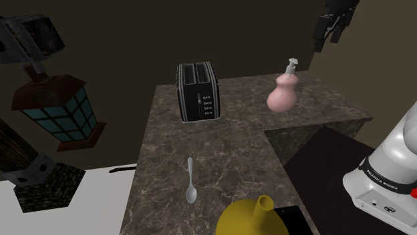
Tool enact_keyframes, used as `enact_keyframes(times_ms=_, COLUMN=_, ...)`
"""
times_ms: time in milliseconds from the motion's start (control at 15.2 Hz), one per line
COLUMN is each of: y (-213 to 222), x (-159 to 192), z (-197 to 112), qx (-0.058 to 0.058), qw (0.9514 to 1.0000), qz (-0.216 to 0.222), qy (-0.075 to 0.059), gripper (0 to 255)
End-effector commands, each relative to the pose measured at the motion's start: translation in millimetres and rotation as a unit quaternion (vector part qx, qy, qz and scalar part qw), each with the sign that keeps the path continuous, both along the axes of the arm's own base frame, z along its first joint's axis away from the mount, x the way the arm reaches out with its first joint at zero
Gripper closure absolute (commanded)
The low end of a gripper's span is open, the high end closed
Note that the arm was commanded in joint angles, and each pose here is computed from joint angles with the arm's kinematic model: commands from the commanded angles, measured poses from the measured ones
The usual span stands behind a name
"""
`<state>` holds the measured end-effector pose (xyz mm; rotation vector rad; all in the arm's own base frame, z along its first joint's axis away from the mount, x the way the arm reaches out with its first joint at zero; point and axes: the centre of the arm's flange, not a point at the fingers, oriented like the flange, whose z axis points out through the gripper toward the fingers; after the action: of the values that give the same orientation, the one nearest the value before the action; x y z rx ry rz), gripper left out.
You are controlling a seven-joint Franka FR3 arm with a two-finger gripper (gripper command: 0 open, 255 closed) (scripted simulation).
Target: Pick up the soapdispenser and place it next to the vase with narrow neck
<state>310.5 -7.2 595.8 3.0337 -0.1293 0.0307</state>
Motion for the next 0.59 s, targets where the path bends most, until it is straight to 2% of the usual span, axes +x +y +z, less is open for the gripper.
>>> enact_keyframes(times_ms=0, y=0, x=0, z=0, qx=0.000, qw=1.0000, qz=0.000, qy=0.000, gripper=0)
enact_keyframes(times_ms=528, y=-72, x=69, z=-46, qx=0.015, qw=0.9997, qz=0.014, qy=0.010, gripper=0)
